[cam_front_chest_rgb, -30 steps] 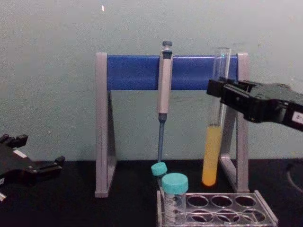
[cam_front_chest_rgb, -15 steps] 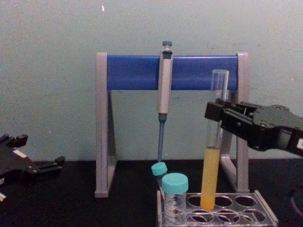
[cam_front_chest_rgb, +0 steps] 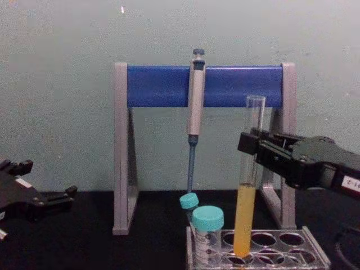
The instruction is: Pick up the test tube from the test tube rack, shake it, then place it back into the test tube rack.
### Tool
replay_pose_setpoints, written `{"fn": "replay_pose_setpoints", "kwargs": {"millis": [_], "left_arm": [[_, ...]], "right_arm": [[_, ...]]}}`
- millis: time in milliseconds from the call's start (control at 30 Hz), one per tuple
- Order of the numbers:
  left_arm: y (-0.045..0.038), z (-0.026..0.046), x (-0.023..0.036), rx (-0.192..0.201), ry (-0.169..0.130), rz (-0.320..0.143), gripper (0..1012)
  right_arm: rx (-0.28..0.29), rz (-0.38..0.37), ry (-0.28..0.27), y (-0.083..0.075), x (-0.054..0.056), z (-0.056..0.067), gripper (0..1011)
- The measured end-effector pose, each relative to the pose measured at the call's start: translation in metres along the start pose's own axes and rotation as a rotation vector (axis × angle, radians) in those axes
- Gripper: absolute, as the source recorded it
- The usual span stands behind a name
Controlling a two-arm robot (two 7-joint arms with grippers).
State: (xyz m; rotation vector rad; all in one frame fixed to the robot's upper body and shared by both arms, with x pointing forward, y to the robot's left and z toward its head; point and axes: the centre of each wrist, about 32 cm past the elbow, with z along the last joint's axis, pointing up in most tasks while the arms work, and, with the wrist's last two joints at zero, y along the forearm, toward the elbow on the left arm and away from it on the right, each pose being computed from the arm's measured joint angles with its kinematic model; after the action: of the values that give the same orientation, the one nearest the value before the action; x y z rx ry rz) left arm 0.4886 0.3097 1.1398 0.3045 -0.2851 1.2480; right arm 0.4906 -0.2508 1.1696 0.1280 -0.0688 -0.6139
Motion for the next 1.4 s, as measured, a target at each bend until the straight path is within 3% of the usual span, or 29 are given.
{"fn": "replay_pose_setpoints", "kwargs": {"millis": [1400], "left_arm": [[0.0000,0.0000,0.0000,0.000,0.000,0.000,1001]], "right_arm": [[-0.089,-0.051,0.065,0.004,-0.008,-0.036,229]]}}
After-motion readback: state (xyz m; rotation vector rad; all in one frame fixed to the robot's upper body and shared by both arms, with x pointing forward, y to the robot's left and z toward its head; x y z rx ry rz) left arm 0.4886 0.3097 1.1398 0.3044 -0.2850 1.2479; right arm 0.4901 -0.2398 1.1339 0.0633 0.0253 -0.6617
